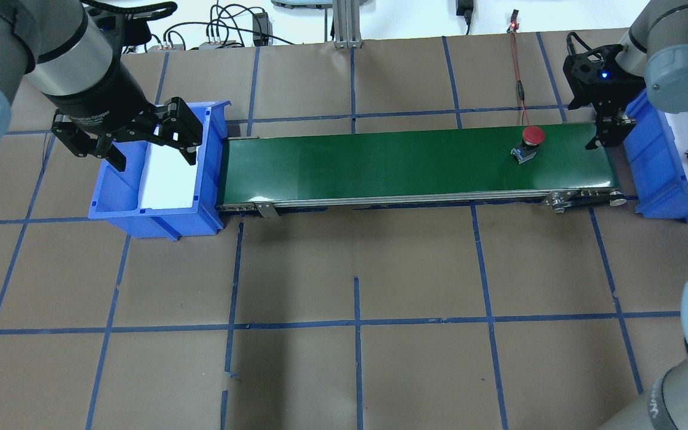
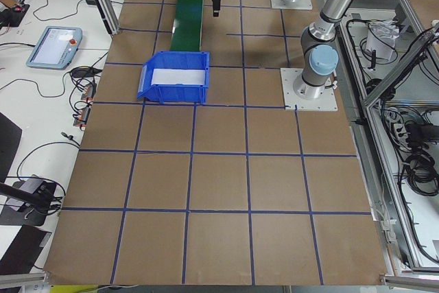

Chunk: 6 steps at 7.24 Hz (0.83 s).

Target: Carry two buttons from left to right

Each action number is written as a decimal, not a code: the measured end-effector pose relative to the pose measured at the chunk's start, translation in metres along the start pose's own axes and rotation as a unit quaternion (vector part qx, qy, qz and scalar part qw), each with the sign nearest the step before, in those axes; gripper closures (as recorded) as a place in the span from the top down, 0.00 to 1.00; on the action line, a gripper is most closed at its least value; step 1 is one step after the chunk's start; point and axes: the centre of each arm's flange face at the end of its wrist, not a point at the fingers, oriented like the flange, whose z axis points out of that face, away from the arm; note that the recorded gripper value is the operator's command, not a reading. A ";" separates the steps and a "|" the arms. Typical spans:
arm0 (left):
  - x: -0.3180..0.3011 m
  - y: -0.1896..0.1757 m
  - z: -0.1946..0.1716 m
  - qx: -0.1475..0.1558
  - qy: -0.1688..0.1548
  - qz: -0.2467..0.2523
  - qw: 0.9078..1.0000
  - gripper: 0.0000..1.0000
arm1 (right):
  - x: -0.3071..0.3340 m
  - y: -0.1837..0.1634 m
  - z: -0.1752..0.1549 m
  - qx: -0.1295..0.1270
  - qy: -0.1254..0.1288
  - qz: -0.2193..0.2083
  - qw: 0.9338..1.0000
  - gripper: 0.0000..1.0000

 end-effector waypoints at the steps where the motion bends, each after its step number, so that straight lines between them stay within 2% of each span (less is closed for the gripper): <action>1: 0.000 0.000 0.000 0.000 0.000 0.000 1.000 0.99 | -0.001 -0.004 0.003 0.000 0.001 0.000 1.000 1.00; 6: 0.000 0.000 0.001 -0.001 0.000 0.000 1.000 0.99 | -0.003 -0.006 0.008 -0.009 0.009 0.006 1.000 1.00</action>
